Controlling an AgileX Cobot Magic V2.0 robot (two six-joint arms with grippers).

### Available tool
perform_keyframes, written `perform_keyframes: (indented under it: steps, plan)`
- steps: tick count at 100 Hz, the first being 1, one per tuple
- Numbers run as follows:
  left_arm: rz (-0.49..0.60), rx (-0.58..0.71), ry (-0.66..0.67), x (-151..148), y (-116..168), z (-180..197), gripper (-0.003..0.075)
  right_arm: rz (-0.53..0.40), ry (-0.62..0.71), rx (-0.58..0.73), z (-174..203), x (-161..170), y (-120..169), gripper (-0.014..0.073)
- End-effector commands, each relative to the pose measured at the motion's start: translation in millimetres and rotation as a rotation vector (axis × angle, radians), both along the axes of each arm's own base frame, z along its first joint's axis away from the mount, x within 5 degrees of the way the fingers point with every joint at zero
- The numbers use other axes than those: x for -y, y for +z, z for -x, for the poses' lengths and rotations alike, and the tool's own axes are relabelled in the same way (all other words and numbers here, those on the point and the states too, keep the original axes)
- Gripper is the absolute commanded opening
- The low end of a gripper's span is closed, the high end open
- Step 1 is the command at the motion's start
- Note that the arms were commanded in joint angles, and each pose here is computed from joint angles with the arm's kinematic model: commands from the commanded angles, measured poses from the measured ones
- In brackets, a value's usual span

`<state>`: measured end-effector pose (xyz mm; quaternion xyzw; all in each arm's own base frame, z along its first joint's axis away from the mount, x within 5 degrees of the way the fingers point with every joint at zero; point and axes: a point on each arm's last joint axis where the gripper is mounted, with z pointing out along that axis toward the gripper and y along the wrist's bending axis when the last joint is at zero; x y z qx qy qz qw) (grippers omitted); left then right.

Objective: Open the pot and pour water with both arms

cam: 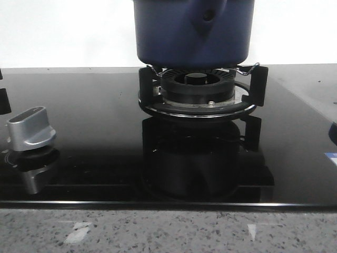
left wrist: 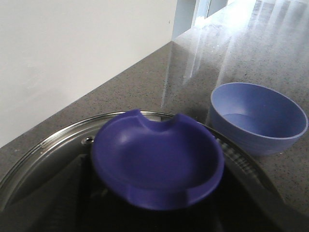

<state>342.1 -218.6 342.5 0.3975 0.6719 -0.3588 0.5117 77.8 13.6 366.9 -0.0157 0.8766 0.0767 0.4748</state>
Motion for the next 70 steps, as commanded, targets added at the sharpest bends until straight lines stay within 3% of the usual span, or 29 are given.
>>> perform_keyframes:
  steps: [1,22,70]
  plan:
    - [0.072,0.043,-0.006,0.7,27.7,9.1,0.0356,0.009,-0.006,0.081,-3.6,0.8,14.0,0.0447]
    - [0.072,0.043,-0.006,0.7,27.7,9.1,0.0252,0.009,-0.006,0.081,-3.6,0.8,14.0,0.0447]
    - [0.078,0.047,-0.008,-0.4,30.5,10.5,0.0242,0.037,-0.017,0.086,-4.0,3.0,14.1,0.0447]
